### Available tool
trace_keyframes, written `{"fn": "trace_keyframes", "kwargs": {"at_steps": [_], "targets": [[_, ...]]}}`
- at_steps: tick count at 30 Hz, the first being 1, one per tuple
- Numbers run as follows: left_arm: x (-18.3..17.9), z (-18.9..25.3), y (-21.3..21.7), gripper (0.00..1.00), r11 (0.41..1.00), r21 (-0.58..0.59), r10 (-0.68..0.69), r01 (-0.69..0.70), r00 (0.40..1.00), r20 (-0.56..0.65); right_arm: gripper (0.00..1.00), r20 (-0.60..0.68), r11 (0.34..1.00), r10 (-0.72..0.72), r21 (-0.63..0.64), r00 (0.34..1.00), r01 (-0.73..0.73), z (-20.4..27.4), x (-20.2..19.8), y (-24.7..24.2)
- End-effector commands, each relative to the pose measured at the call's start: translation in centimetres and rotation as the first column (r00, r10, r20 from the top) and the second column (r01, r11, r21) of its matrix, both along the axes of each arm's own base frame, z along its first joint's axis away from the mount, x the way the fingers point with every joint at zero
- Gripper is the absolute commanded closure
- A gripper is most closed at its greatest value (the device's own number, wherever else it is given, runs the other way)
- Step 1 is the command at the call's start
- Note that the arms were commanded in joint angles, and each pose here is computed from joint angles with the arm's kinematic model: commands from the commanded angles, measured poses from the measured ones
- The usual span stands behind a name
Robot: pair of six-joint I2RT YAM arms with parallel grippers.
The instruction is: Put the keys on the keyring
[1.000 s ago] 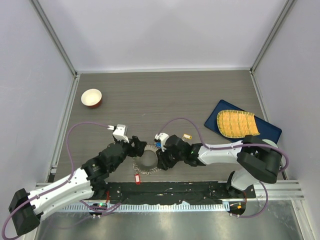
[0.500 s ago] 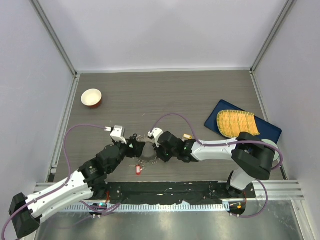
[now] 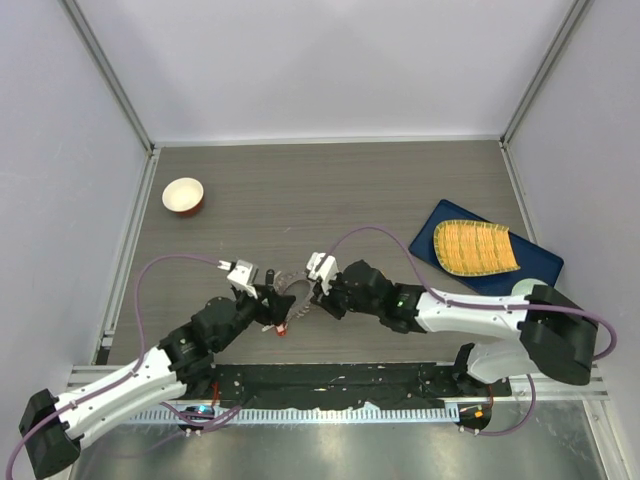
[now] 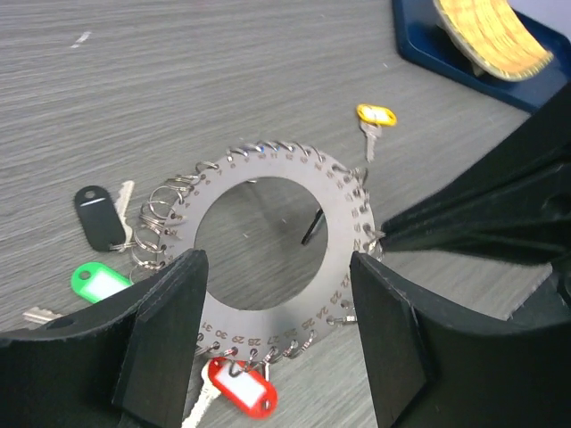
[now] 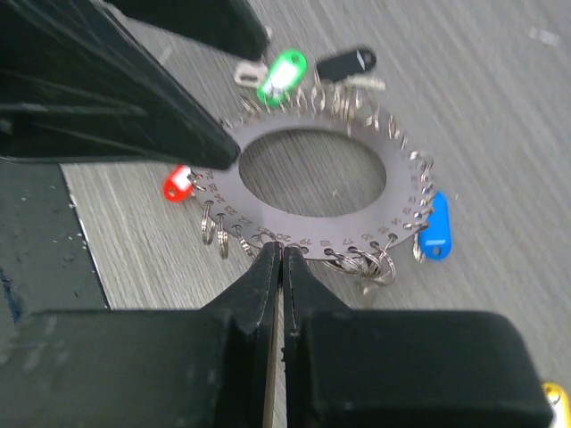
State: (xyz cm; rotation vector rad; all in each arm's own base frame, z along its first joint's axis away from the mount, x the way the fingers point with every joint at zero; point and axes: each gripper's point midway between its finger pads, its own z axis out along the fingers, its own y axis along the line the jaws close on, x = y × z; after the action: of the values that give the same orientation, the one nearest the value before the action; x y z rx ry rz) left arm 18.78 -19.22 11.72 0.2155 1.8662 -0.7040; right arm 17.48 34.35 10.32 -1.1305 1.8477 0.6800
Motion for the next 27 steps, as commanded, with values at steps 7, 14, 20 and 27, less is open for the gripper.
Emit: {"fn": "trace_keyframes", "kwargs": {"at_steps": [7,14,20,27], "targets": [[-3.1,4.3,-3.2,0.32,0.944,-0.015,-0.311,0.328,0.906,0.286,0.99,0.314,0.932,0.055,0.323,0.948,-0.161,9.0,-0.5,0.8],[-5.2,5.7,-4.6,0.34,0.884,-0.022,-0.423,0.466,0.821,0.384,0.99,0.362,0.899,0.069,0.381,0.929,-0.215,9.9,-1.5,0.3],[-5.6,5.2,-5.7,0.43,0.855,-0.002,-0.482,0.518,0.797,0.365,0.99,0.4,0.887,0.094,0.382,0.912,-0.259,9.4,-2.2,-0.2],[-4.8,4.8,-6.8,0.59,0.852,0.03,-0.499,0.522,0.794,0.346,0.99,0.408,0.883,0.066,0.401,0.911,-0.244,9.3,-2.2,-1.1]]}}
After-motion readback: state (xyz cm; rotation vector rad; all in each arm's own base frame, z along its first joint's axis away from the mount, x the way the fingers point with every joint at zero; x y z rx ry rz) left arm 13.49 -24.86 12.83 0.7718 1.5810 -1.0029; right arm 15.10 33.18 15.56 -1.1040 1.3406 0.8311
